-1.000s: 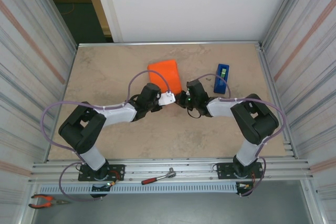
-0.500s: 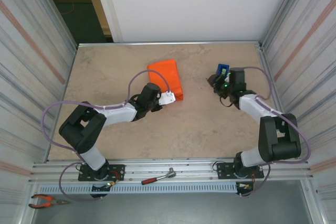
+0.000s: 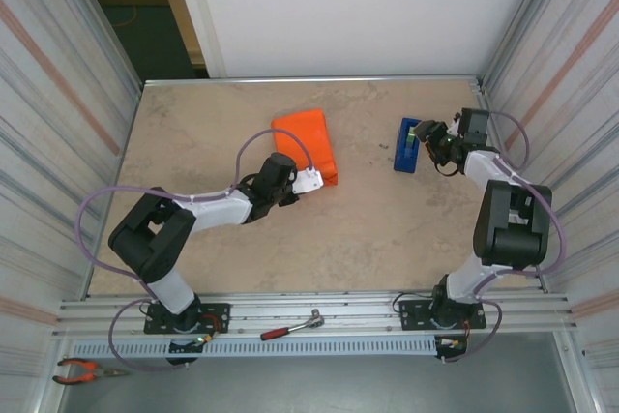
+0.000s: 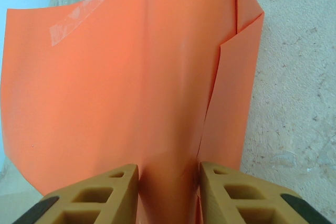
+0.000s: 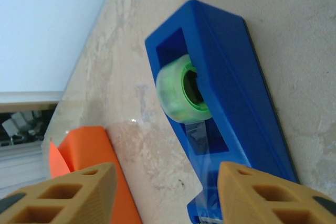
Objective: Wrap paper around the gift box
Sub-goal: Tear off the tape with the cutter, then wrap the gift box with the wrapping paper.
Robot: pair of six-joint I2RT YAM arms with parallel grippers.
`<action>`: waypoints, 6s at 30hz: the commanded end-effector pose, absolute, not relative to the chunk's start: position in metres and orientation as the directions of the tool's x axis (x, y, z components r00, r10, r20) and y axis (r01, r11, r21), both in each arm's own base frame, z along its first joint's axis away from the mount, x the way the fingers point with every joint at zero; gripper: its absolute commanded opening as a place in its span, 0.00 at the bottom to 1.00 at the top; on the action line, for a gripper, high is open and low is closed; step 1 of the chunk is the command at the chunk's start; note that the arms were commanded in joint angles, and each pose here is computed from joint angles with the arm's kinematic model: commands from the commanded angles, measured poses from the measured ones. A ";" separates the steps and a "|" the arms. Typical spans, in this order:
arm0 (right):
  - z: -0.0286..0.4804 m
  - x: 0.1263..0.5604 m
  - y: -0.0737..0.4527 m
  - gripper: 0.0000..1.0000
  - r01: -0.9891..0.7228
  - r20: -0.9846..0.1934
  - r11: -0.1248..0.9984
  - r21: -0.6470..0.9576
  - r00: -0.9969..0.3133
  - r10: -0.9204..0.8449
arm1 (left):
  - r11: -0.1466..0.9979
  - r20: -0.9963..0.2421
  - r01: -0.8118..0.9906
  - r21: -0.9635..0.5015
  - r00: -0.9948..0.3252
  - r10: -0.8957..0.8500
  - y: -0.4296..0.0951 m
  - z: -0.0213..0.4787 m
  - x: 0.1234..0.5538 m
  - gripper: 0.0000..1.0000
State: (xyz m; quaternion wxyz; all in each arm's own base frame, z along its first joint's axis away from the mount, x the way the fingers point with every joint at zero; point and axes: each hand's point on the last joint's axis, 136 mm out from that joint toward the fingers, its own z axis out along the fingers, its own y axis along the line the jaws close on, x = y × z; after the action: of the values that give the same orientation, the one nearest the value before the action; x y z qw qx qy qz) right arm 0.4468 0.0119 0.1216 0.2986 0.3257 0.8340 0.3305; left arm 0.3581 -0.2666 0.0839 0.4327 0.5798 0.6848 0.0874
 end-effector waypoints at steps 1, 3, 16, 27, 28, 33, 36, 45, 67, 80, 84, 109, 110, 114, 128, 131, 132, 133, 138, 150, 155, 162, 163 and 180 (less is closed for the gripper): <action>0.120 0.452 0.019 0.46 0.291 -0.269 0.561 0.775 -0.651 0.710 | 0.317 -0.456 0.733 0.602 -0.011 0.890 -0.254 0.066 0.356 0.34; 0.113 0.453 0.020 0.44 0.294 -0.258 0.559 0.775 -0.661 0.705 | 0.316 -0.455 0.734 0.601 -0.010 0.890 -0.254 0.065 0.356 0.34; 0.086 0.454 0.030 0.33 0.304 -0.218 0.558 0.772 -0.698 0.682 | 0.315 -0.453 0.737 0.598 -0.013 0.892 -0.254 0.062 0.356 0.34; 0.080 0.455 0.033 0.24 0.308 -0.207 0.557 0.771 -0.706 0.677 | 0.317 -0.454 0.737 0.597 -0.015 0.891 -0.254 0.062 0.356 0.34; 0.080 0.455 0.032 0.23 0.310 -0.207 0.557 0.771 -0.705 0.678 | 0.316 -0.454 0.737 0.598 -0.014 0.891 -0.254 0.063 0.357 0.34; 0.077 0.454 0.033 0.17 0.311 -0.201 0.555 0.772 -0.709 0.676 | 0.316 -0.452 0.737 0.597 -0.016 0.892 -0.254 0.062 0.356 0.34; 0.078 0.454 0.034 0.09 0.309 -0.199 0.553 0.774 -0.711 0.675 | 0.315 -0.450 0.737 0.598 -0.017 0.893 -0.254 0.061 0.356 0.34; 0.101 0.452 0.038 0.00 0.270 -0.213 0.528 0.805 -0.699 0.682 | 0.317 -0.451 0.738 0.596 -0.019 0.892 -0.253 0.061 0.356 0.34; 0.127 0.422 0.050 0.00 0.234 -0.233 0.504 0.831 -0.677 0.698 | 0.318 -0.450 0.737 0.596 -0.021 0.893 -0.253 0.060 0.355 0.34; 0.112 0.396 0.050 0.00 0.274 -0.221 0.506 0.818 -0.662 0.716 | 0.316 -0.448 0.739 0.595 -0.021 0.894 -0.253 0.060 0.355 0.34; 0.105 0.388 0.050 0.00 0.289 -0.214 0.505 0.813 -0.659 0.721 | 0.319 -0.449 0.738 0.594 -0.024 0.893 -0.252 0.059 0.355 0.34; 0.043 0.382 0.035 0.00 0.415 -0.142 0.485 0.770 -0.629 0.765 | 0.312 -0.442 0.740 0.596 -0.023 0.897 -0.252 0.057 0.354 0.34; 0.039 0.383 0.034 0.00 0.425 -0.133 0.478 0.768 -0.625 0.769 | 0.313 -0.442 0.738 0.597 -0.023 0.897 -0.252 0.058 0.355 0.34; 0.027 0.386 0.037 0.00 0.444 -0.098 0.453 0.773 -0.622 0.777 | 0.308 -0.440 0.741 0.597 -0.019 0.898 -0.253 0.057 0.354 0.34; 0.041 0.390 0.061 0.00 0.365 -0.084 0.419 0.832 -0.662 0.745 | 0.307 -0.436 0.740 0.599 -0.020 0.900 -0.252 0.056 0.354 0.34; 0.060 0.388 0.076 0.00 0.300 -0.125 0.451 0.841 -0.703 0.700 | 0.308 -0.435 0.738 0.601 -0.021 0.900 -0.252 0.057 0.354 0.34; 0.064 0.385 0.082 0.00 0.277 -0.144 0.471 0.838 -0.721 0.678 | 0.309 -0.438 0.738 0.601 -0.020 0.899 -0.252 0.057 0.354 0.34; 0.070 0.384 0.089 0.00 0.248 -0.167 0.492 0.835 -0.737 0.655 | 0.308 -0.438 0.738 0.600 -0.019 0.899 -0.252 0.057 0.354 0.34; 0.089 0.374 0.129 0.00 0.110 -0.264 0.552 0.827 -0.790 0.553 | 0.305 -0.435 0.741 0.598 -0.020 0.900 -0.252 0.056 0.354 0.34; 0.100 0.349 0.237 0.00 -0.290 -0.529 0.565 0.773 -0.786 0.320 | 0.307 -0.435 0.740 0.598 -0.022 0.900 -0.251 0.056 0.353 0.34; 0.100 0.343 0.262 0.00 -0.379 -0.587 0.528 0.759 -0.750 0.306 | 0.307 -0.435 0.741 0.598 -0.022 0.900 -0.252 0.056 0.353 0.34; 0.100 0.340 0.279 0.00 -0.437 -0.639 0.514 0.739 -0.697 0.326 | 0.305 -0.429 0.735 0.606 -0.022 0.903 -0.249 0.057 0.354 0.34; 0.100 0.341 0.281 0.00 -0.438 -0.639 0.511 0.740 -0.694 0.331 | 0.304 -0.427 0.736 0.605 -0.022 0.904 -0.249 0.057 0.353 0.34; 0.094 0.342 0.302 0.00 -0.462 -0.625 0.441 0.770 -0.684 0.375 | 0.303 -0.428 0.738 0.603 -0.021 0.904 -0.250 0.056 0.352 0.34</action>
State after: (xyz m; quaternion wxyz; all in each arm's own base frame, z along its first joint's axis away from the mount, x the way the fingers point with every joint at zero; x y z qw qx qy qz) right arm 0.3362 0.2980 0.0873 0.3809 -0.0294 0.7637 0.5203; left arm 0.3604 -0.2651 0.0826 0.4329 0.5764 0.6864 0.0953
